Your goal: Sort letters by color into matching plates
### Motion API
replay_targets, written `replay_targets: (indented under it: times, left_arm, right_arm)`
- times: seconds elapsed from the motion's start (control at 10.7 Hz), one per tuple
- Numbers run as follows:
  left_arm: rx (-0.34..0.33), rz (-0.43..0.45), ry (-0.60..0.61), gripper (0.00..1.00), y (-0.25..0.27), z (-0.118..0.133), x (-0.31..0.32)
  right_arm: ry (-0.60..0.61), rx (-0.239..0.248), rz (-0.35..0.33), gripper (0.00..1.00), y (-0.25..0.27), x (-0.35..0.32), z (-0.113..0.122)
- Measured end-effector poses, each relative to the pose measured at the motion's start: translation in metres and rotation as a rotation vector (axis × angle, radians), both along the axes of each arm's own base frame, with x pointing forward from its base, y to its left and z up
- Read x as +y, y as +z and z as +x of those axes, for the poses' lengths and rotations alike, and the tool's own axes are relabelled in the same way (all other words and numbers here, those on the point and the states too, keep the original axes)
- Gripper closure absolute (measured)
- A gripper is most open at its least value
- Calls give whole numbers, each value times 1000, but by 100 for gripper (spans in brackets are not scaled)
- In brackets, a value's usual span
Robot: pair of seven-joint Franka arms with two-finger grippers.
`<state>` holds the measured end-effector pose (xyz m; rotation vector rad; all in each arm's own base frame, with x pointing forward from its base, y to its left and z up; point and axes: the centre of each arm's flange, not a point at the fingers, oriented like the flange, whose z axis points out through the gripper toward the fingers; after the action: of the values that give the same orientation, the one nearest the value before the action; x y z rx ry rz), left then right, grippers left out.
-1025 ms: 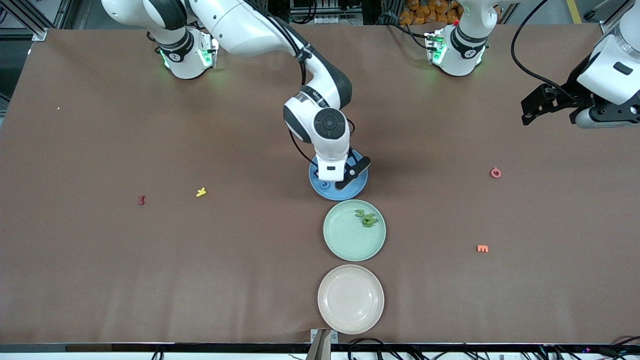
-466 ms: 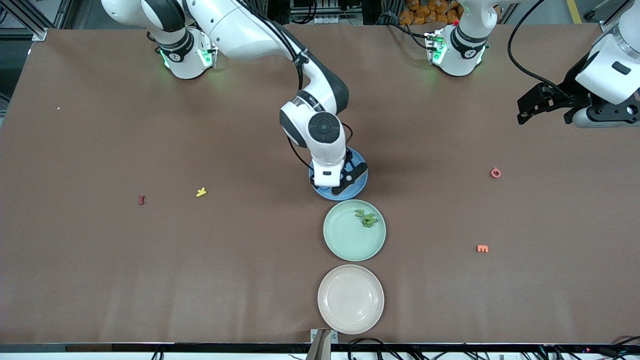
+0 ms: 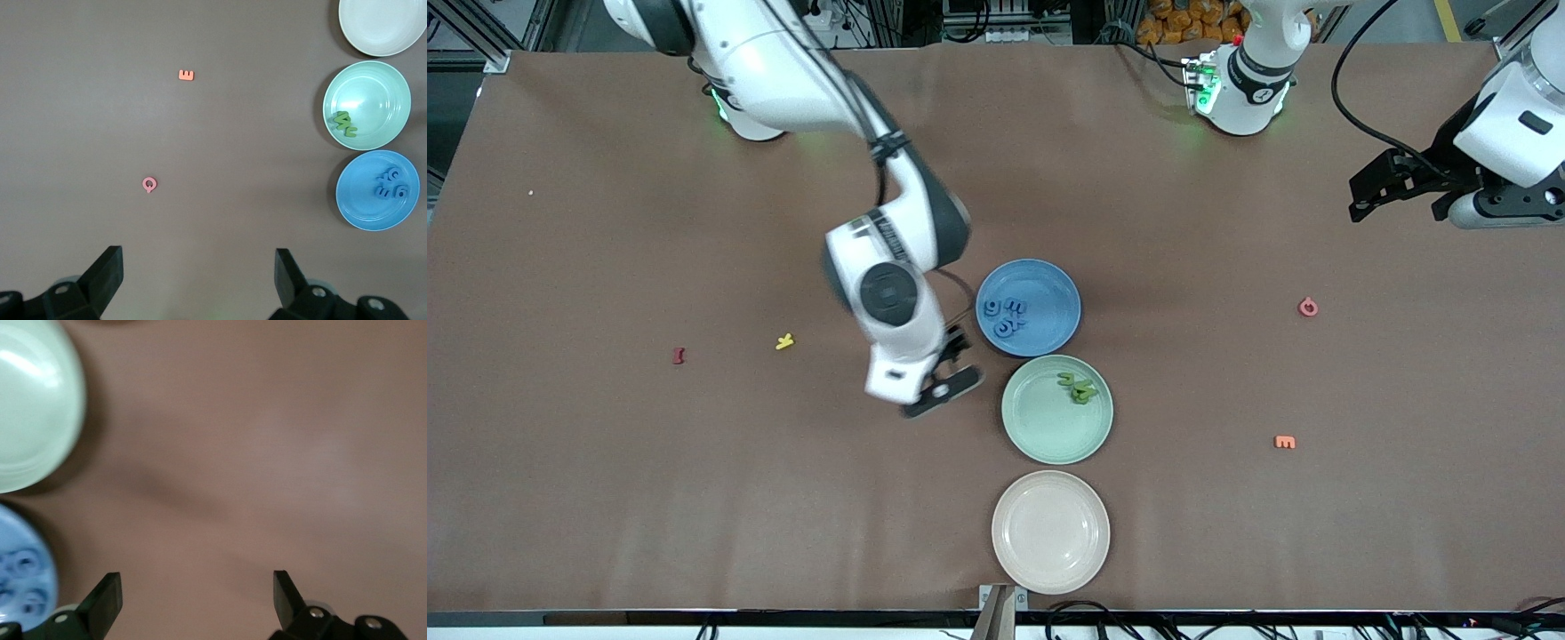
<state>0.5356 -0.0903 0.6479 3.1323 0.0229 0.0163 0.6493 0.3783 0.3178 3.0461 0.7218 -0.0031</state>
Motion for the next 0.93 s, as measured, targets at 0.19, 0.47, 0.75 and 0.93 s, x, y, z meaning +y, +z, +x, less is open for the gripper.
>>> replay_targets:
  times: [0.19, 0.47, 0.75, 0.93]
  left_arm:
    - [-1, 1, 2, 0, 0, 0, 1]
    - [-18, -1, 2, 0, 5, 1, 2]
    - [-23, -1, 3, 0, 6, 1, 2]
    - [-25, 7, 3, 0, 6, 1, 3]
  right_arm:
    - [-94, -30, -28, 0, 37, -97, 43]
    - [-205, -43, -44, 0, 50, -221, 80]
    - [-350, -61, -67, 0, 63, -338, 95]
    - [-423, -59, -71, 0, 64, -399, 96]
